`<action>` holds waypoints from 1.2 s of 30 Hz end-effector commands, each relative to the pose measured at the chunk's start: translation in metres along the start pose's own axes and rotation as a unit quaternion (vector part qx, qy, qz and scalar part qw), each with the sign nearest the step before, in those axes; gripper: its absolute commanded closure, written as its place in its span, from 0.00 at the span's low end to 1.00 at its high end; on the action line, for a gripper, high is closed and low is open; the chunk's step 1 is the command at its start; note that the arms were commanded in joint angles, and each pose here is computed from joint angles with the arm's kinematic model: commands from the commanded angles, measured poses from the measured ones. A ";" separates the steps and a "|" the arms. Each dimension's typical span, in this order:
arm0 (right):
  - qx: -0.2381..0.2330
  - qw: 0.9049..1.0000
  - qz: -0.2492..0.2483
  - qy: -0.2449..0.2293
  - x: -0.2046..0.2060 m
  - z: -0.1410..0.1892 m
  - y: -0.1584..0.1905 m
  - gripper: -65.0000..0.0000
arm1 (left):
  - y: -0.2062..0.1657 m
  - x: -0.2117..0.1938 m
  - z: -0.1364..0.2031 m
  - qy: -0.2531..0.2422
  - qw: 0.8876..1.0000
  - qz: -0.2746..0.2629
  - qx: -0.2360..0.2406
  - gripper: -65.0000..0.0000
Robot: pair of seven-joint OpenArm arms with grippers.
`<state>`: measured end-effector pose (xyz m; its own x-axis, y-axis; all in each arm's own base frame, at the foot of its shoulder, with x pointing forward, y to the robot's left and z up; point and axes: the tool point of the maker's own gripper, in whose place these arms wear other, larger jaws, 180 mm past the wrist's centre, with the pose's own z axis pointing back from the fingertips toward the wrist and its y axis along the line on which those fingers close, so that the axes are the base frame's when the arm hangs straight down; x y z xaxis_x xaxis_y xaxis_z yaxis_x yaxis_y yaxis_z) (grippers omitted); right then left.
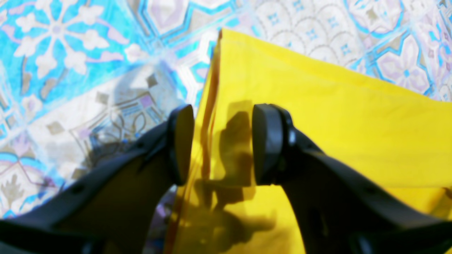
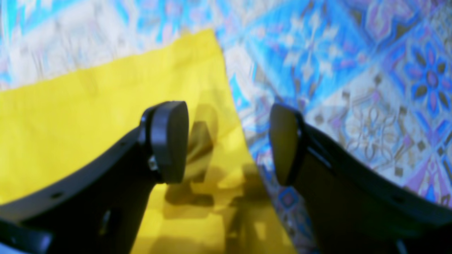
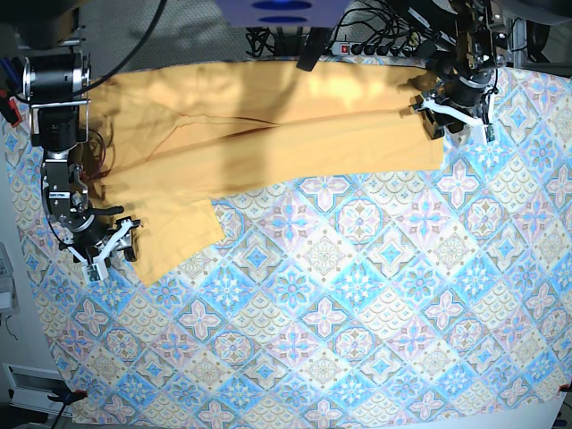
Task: Fold the T-shirt properly
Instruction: 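Carry the held fabric with the right gripper toward the collar edge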
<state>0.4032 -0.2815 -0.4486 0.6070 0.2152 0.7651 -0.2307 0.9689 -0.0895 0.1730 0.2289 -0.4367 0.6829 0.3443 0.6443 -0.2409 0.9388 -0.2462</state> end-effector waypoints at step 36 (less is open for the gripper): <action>-0.071 0.996 0.034 -0.032 -0.007 0.113 -0.024 1.00 | -0.007 0.013 0.002 -0.023 0.999 0.028 -0.021 0.59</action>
<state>0.3095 -0.3105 -0.3975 0.5823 0.2624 0.7694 -0.1692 0.9649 -0.2010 0.1769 0.2250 -0.4333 0.6587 0.4031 0.6354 -0.2609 0.9144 -0.3096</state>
